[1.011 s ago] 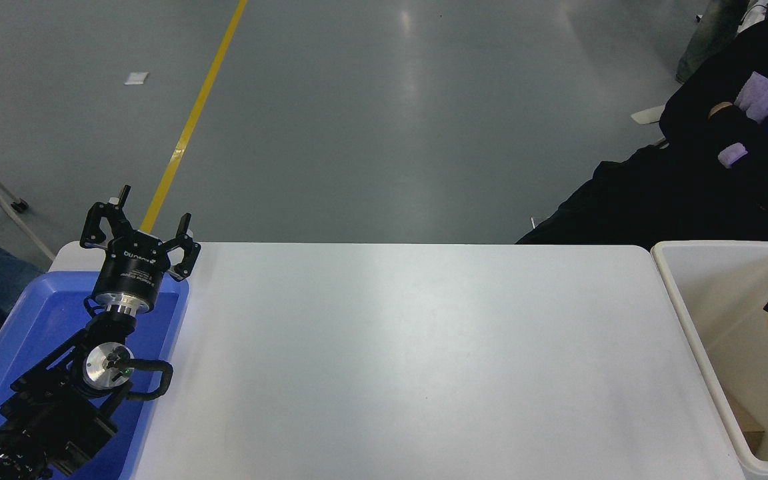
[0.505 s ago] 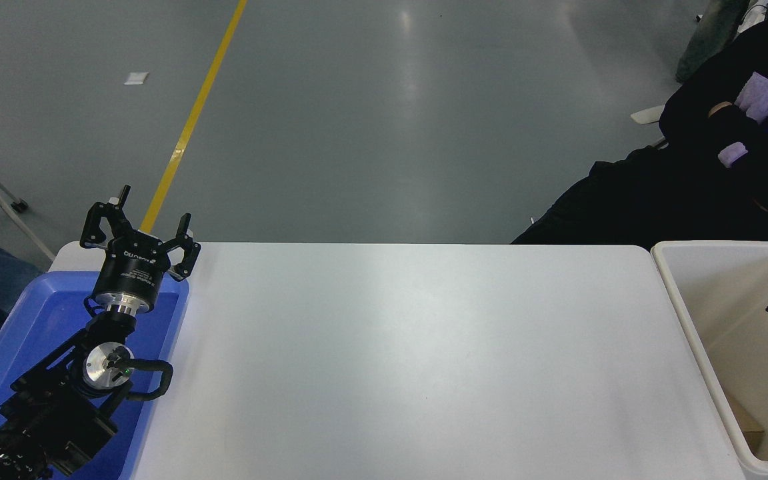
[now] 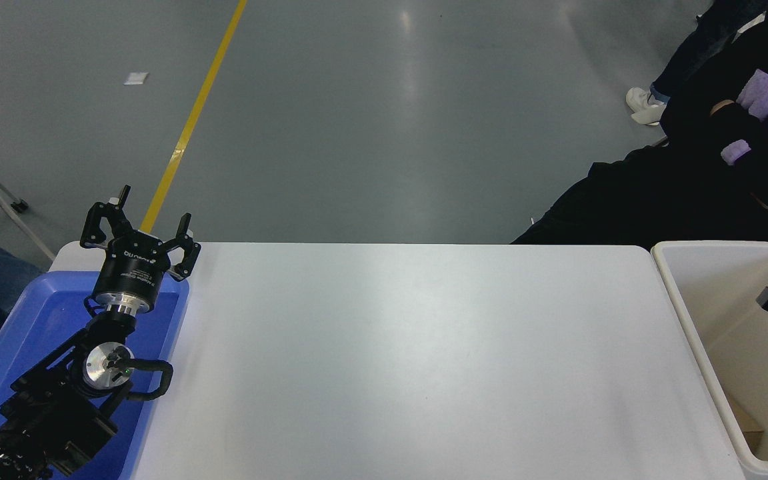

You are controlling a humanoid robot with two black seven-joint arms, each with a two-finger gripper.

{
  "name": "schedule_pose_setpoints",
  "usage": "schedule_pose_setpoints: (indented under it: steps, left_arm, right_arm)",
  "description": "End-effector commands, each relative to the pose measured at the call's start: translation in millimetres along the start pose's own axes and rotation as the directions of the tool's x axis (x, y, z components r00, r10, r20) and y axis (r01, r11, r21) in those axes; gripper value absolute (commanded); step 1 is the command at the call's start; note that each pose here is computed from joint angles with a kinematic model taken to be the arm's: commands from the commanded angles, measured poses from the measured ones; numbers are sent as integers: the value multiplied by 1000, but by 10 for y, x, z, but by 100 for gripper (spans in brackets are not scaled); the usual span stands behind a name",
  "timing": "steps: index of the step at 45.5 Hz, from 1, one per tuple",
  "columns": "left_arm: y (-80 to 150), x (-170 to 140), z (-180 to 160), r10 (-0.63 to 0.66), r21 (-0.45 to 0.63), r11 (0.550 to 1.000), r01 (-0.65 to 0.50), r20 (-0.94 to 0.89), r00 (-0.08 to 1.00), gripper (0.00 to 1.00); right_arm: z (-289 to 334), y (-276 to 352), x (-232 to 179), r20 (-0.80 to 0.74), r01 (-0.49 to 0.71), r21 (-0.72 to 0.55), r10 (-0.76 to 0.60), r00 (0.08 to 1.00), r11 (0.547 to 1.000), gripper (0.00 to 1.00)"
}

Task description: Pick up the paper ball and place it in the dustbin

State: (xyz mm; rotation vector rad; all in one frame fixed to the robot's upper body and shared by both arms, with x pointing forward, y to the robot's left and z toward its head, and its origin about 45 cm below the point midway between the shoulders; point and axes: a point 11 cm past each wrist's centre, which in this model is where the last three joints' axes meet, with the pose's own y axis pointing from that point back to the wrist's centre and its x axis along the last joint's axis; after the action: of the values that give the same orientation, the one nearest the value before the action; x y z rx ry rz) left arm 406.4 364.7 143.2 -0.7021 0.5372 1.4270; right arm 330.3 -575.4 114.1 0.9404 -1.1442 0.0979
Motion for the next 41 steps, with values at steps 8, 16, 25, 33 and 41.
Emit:
schedule_pose_setpoints:
  steps: [8, 16, 25, 33, 41]
  left_arm:
    - [1, 0, -2, 0, 1, 1000, 0, 1, 1000, 98]
    - [1, -2, -5, -2, 3, 1000, 2, 1, 1000, 98]
    - [1, -1, -5, -1, 3, 1000, 1, 1, 1000, 98]
    - [1, 0, -1, 0, 0, 1000, 0, 0, 1000, 98]
    - [8, 10, -3, 3, 1, 1000, -3, 0, 1000, 98]
  right_arm:
    - [85, 238, 267, 100, 145, 23, -147, 984, 989, 100]
    - [-85, 619, 493, 21, 241, 62, -243, 970, 969, 100]
    - [-472, 1148, 656, -159, 372, 85, -356, 921, 924, 100]
    - [-1012, 2019, 977, -348, 678, 116, -610, 712, 725, 100]
    - [-1787, 2842, 1399, -540, 676, 196, -497, 679, 710, 100]
